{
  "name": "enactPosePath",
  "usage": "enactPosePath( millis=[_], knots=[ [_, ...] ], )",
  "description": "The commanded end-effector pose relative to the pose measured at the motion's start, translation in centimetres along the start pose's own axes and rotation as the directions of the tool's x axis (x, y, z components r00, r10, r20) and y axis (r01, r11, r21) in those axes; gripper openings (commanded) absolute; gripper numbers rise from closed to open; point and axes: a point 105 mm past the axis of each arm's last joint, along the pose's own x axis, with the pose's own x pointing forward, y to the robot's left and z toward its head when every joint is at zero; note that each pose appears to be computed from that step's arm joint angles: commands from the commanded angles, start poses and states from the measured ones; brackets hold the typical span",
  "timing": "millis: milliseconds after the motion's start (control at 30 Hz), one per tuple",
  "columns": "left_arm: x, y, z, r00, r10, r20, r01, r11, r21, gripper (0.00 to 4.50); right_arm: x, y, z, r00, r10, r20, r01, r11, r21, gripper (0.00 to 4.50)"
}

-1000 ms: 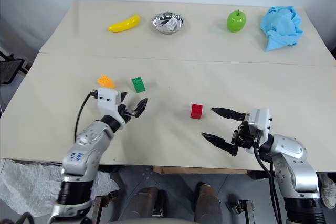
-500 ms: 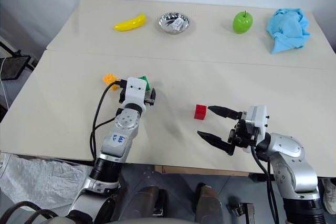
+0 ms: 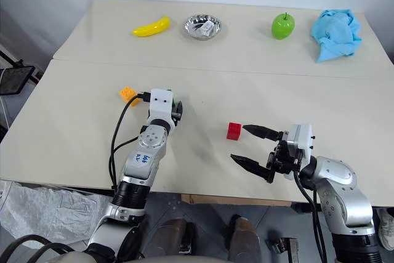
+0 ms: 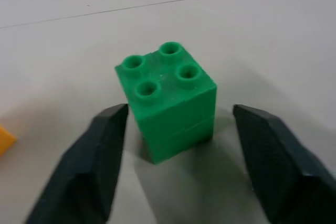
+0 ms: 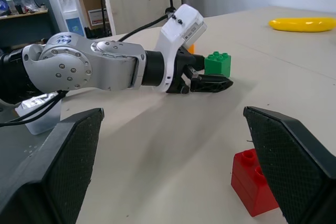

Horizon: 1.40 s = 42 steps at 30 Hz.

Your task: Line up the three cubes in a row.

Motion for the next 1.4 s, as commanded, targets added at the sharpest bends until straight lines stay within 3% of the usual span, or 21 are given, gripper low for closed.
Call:
enactPosePath(
  millis=[33,100,267,367,433,467,533,700,833,1033,1267,1400],
  knots=[
    [-0.3,0.6,0.4,0.999,-0.014,0.032,0.014,1.000,0.007,2.19,0.2,0.3,0.6,1.000,0.013,0.018,-0.012,1.000,-0.019,4.50],
    [-0.5,1.0,0.4,0.998,-0.034,0.045,0.034,0.999,0.015,1.61,0.2,0.3,0.6,1.000,0.012,0.016,-0.011,1.000,-0.018,4.50],
    [-0.7,2.8,0.2,0.995,-0.067,0.073,0.065,0.998,0.027,1.61,0.1,0.3,0.4,1.000,0.005,0.008,-0.005,1.000,-0.017,4.50],
    [-1.1,3.4,0.6,0.972,-0.202,0.123,0.211,0.976,-0.061,1.61,-0.1,0.4,0.3,1.000,-0.002,-0.002,0.002,1.000,-0.019,4.50],
    [-2.4,3.1,1.7,0.880,-0.414,0.233,0.456,0.873,-0.173,1.61,-0.3,0.4,0.3,1.000,-0.015,-0.003,0.015,1.000,-0.022,4.50],
    [-3.6,2.9,2.5,0.785,-0.526,0.326,0.606,0.762,-0.229,1.61,-0.5,0.4,0.4,1.000,-0.020,-0.005,0.020,0.999,-0.025,4.50],
    [-5.6,4.3,3.8,0.662,-0.604,0.443,0.708,0.698,-0.107,1.61,-0.9,0.4,0.4,0.999,-0.035,-0.011,0.034,0.999,-0.029,4.50],
    [-7.7,2.5,2.4,0.328,-0.904,0.274,0.902,0.386,0.194,1.61,-2.7,0.8,0.8,0.997,-0.071,-0.019,0.070,0.997,-0.023,4.50],
    [-6.3,0.6,1.2,0.169,-0.981,0.098,0.923,0.192,0.333,1.61,-4.4,1.4,0.7,0.996,-0.076,-0.053,0.075,0.997,-0.015,4.50],
    [-3.5,-1.9,0.5,0.120,-0.993,-0.019,0.931,0.106,0.349,1.61,-4.7,1.5,0.6,0.993,-0.102,-0.062,0.101,0.995,-0.022,4.50],
    [-3.0,-3.3,-0.3,0.061,-0.990,-0.127,0.945,0.016,0.325,1.61,-4.3,2.2,0.5,0.992,-0.117,-0.047,0.117,0.993,-0.011,4.50],
    [-2.4,-3.8,-0.3,0.093,-0.985,-0.149,0.942,0.039,0.333,1.61,-4.1,2.5,0.5,0.992,-0.123,-0.042,0.123,0.992,-0.008,4.50]
  ],
)
